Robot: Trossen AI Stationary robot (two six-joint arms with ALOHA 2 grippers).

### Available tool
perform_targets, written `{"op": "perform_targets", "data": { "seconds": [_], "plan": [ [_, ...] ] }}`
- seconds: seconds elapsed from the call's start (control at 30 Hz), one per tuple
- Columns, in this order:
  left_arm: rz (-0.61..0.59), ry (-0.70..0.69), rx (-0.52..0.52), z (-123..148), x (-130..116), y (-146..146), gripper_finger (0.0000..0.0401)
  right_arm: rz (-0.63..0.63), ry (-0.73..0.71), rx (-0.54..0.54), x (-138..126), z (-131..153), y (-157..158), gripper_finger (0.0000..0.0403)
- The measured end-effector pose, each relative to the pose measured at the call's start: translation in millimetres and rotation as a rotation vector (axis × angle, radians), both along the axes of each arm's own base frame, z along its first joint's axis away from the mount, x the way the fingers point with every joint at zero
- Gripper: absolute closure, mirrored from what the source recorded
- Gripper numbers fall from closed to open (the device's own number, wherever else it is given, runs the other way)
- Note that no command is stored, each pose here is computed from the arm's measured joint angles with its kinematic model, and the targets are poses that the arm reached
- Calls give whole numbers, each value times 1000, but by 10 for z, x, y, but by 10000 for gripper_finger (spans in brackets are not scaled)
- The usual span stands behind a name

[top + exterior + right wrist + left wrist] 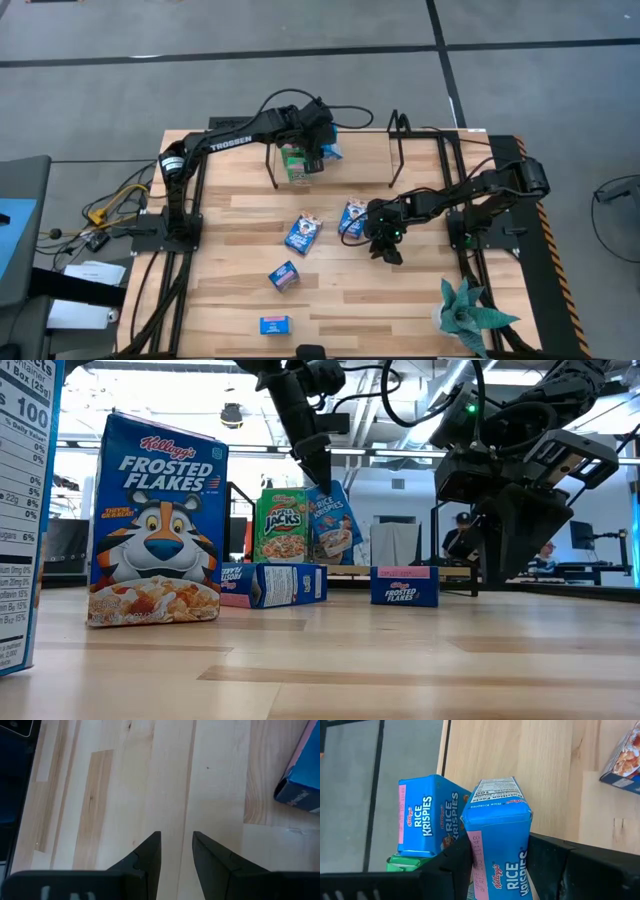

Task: Stack cereal on shelf
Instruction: Put the left light blue cereal box on the shelf aligned with the other light blue cereal box

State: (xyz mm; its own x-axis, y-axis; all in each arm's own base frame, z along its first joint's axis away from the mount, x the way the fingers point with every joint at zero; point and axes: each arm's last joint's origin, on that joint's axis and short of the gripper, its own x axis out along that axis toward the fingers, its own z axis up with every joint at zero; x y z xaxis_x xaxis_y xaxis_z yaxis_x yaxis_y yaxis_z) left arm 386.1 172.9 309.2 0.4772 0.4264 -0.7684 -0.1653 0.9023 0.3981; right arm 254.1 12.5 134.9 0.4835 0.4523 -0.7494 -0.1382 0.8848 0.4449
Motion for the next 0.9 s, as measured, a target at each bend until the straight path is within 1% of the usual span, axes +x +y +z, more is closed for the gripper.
{"op": "perform_targets", "data": {
  "seconds": [0.53, 0.7, 0.9],
  "plan": [
    [-20, 44, 23, -13, -17, -7, 255, 4, 0, 3, 0, 1, 8, 267],
    [-19, 84, 2, -120, 13, 2, 255, 0, 4, 7, -1, 0, 11, 267],
    [-12, 101, 38, -173, 90, -36, 255, 3, 11, 8, -6, -2, 24, 267]
  ]
}}
